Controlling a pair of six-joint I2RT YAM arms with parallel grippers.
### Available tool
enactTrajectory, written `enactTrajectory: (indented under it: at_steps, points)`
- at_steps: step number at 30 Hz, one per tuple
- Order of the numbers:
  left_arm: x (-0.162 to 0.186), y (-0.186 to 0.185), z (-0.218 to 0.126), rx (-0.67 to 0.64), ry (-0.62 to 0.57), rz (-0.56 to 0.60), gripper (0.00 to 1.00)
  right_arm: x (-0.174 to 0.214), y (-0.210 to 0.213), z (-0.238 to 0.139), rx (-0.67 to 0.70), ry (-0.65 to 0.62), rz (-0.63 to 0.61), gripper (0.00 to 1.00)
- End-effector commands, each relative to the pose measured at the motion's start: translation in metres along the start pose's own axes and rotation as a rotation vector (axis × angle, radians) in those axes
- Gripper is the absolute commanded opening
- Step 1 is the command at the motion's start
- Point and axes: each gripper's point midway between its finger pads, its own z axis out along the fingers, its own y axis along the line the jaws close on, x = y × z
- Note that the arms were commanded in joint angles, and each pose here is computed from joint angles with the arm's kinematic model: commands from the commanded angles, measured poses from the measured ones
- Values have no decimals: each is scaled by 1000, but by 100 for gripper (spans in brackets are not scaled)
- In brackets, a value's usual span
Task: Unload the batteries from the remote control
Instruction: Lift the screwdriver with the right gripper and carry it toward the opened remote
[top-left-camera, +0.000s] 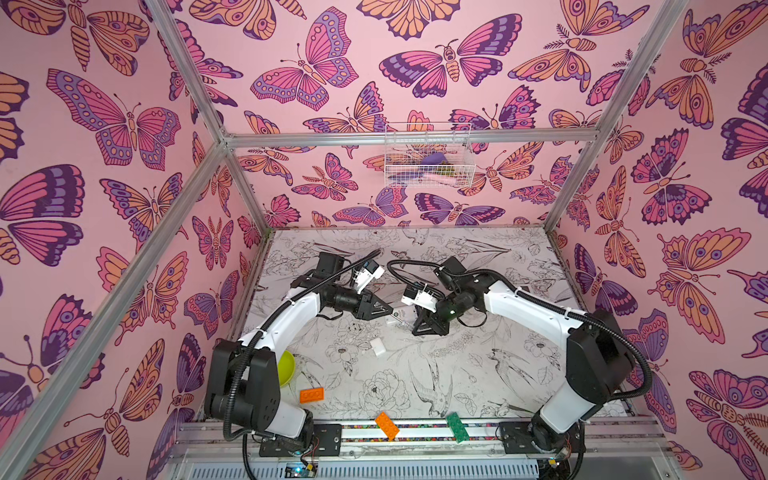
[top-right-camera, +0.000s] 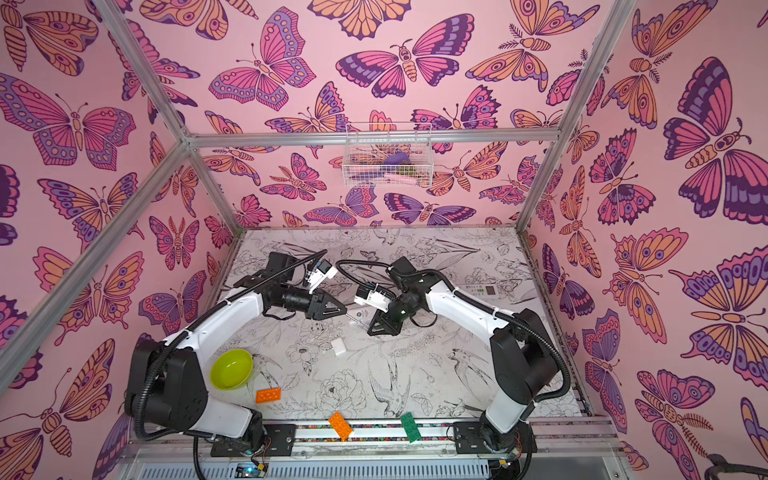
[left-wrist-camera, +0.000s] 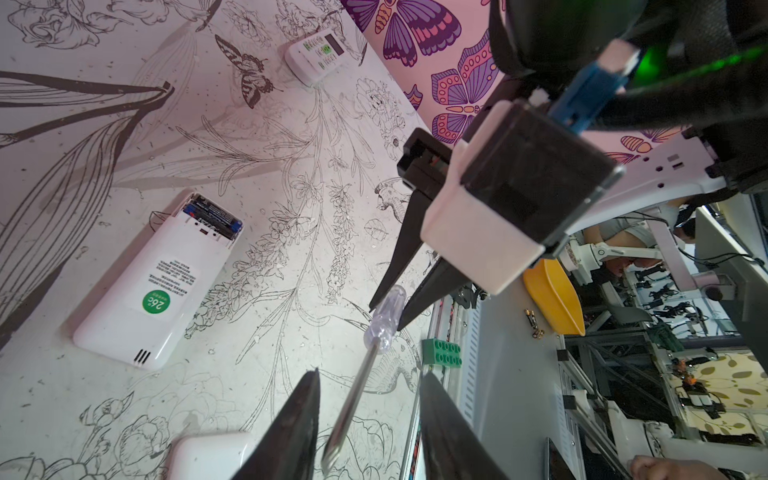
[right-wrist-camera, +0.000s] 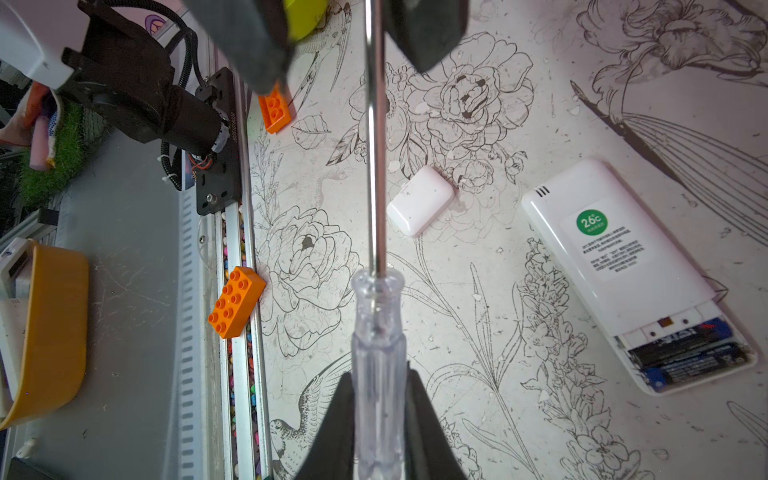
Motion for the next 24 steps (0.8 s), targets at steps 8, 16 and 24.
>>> enactTrajectory:
  at_steps: [8, 16, 24]
  points:
    - [13, 1, 6, -2, 38, 17, 11, -12, 3, -2, -4, -46, -51, 12]
    - [15, 8, 0, -29, 32, 18, 0, -13, -4, -9, 60, -72, -27, 33]
    - [-5, 16, -22, -75, -43, 16, 0, -38, -34, -45, 225, -268, 98, 54]
